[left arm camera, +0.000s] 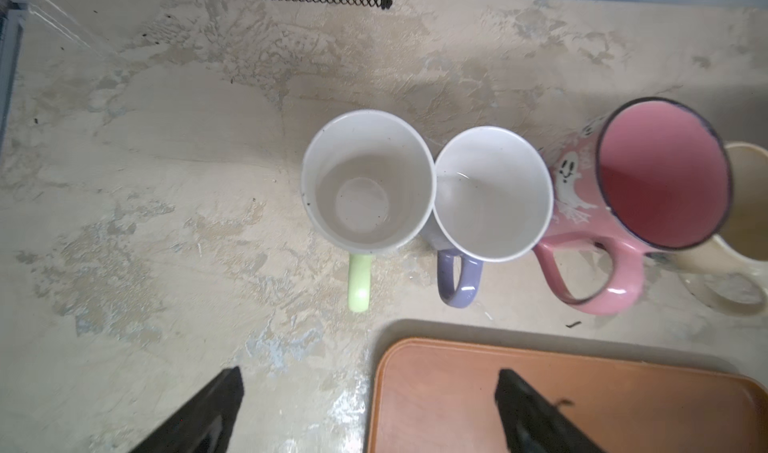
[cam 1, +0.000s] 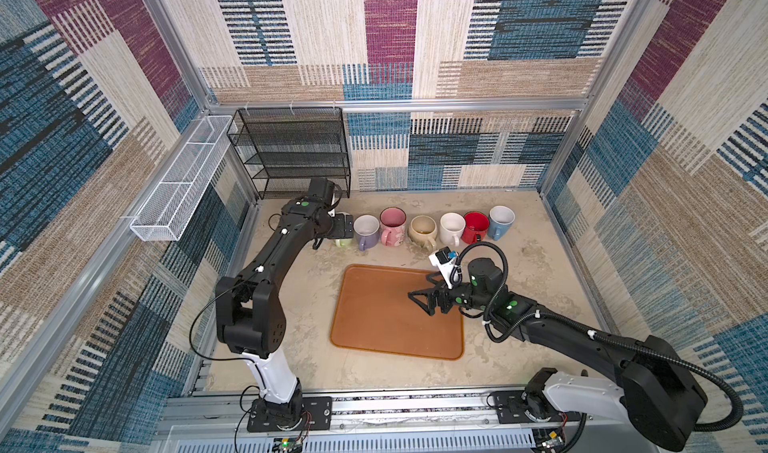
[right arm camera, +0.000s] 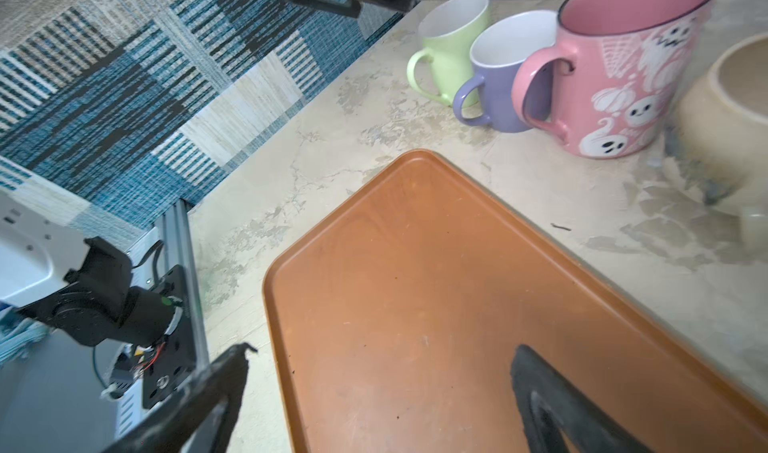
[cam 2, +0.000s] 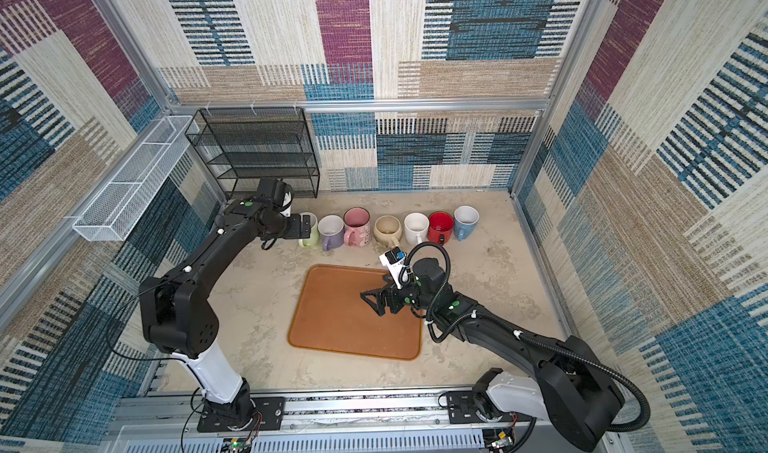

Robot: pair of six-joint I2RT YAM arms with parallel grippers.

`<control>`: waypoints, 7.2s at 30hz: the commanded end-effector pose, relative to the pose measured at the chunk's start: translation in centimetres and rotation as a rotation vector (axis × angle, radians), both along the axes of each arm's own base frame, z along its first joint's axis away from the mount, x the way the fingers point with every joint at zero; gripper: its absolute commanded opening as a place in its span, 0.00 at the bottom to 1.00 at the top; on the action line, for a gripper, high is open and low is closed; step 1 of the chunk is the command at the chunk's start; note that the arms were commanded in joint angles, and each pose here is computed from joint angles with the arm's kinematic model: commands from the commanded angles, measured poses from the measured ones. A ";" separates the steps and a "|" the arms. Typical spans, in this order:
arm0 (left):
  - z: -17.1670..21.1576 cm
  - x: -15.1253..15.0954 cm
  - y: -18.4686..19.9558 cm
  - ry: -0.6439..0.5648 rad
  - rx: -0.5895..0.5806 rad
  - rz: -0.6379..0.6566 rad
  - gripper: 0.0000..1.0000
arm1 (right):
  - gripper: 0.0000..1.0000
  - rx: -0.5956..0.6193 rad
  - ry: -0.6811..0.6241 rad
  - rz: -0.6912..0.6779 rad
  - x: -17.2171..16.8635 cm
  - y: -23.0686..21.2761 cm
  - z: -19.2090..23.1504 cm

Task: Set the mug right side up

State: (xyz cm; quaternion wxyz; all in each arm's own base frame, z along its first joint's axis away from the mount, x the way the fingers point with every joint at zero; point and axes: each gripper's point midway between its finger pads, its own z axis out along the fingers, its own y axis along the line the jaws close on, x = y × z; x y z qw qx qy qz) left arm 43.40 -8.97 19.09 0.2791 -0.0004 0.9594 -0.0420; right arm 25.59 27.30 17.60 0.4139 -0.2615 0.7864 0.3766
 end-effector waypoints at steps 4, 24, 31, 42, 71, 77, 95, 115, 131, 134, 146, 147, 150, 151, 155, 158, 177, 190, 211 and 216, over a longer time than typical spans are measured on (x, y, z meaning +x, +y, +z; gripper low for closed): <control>1.9 -4.3 0.8 -0.057 -0.030 0.009 0.99 | 1.00 -0.025 -0.132 -0.214 2.2 -3.3 1.8; -5.6 -14.0 7.7 -0.159 0.050 0.335 0.99 | 1.00 -0.062 -0.367 -0.876 4.3 -16.9 2.6; -8.0 -10.4 10.4 -0.128 0.298 0.357 0.99 | 1.00 -0.075 -0.281 -1.071 7.3 -23.4 0.4; -10.3 -4.6 11.8 -0.182 0.326 0.293 0.99 | 1.00 -0.151 -0.224 -1.252 12.5 -29.1 -1.0; -8.0 -6.5 11.2 -0.836 0.190 0.194 0.99 | 1.00 -0.108 -0.609 -1.248 6.8 -31.1 -0.3; -8.8 -4.4 11.0 -0.710 0.197 0.174 0.99 | 1.00 -0.090 -0.689 -1.127 5.7 -29.1 0.3; -9.7 -3.1 10.7 -0.621 0.114 0.110 0.99 | 1.00 -0.173 -0.509 -1.012 11.6 -28.3 -3.0; -9.6 -3.1 10.7 -0.624 0.116 0.112 0.99 | 1.00 -0.178 -0.506 -0.990 11.8 -28.0 -3.1; -9.7 -3.1 10.7 -0.621 0.115 0.112 0.99 | 1.00 -0.178 -0.505 -0.989 11.8 -28.0 -3.1; -9.7 -3.0 10.7 -0.621 0.114 0.112 0.99 | 1.00 -0.178 -0.506 -0.990 11.8 -28.0 -3.1; -9.7 -3.1 10.6 -0.623 0.113 0.111 0.99 | 1.00 -0.177 -0.505 -0.988 11.8 -28.0 -3.1; -9.6 -3.2 10.7 -0.629 0.115 0.112 0.99 | 1.00 -0.177 -0.507 -0.989 11.7 -28.0 -3.1; -8.8 -5.2 11.1 -0.738 0.114 0.146 0.99 | 1.00 -0.172 -0.521 -0.971 11.3 -27.7 -3.0; -8.5 -6.0 11.7 -0.775 0.123 0.191 0.99 | 0.99 -0.169 -0.532 -0.963 11.1 -27.5 -2.9; -7.8 -7.7 12.4 -0.877 0.127 0.244 0.99 | 0.99 -0.142 -0.594 -0.951 9.5 -27.2 -2.0; -8.4 -6.1 12.1 -0.780 0.125 0.219 0.99 | 1.00 -0.160 -0.552 -0.964 10.7 -27.5 -2.5; -9.5 -3.5 11.5 -0.643 0.160 0.178 0.99 | 1.00 -0.177 -0.511 -0.979 11.7 -27.8 -3.1; -9.4 -3.6 11.3 -0.652 0.163 0.169 0.99 | 1.00 -0.178 -0.511 -0.979 11.7 -27.8 -3.1; -9.7 -3.3 9.5 -0.633 0.096 0.042 0.99 | 1.00 -0.178 -0.509 -0.979 11.7 -27.8 -3.1; -9.7 -3.3 9.5 -0.633 0.096 0.045 1.00 | 1.00 -0.177 -0.510 -0.979 11.7 -27.8 -3.1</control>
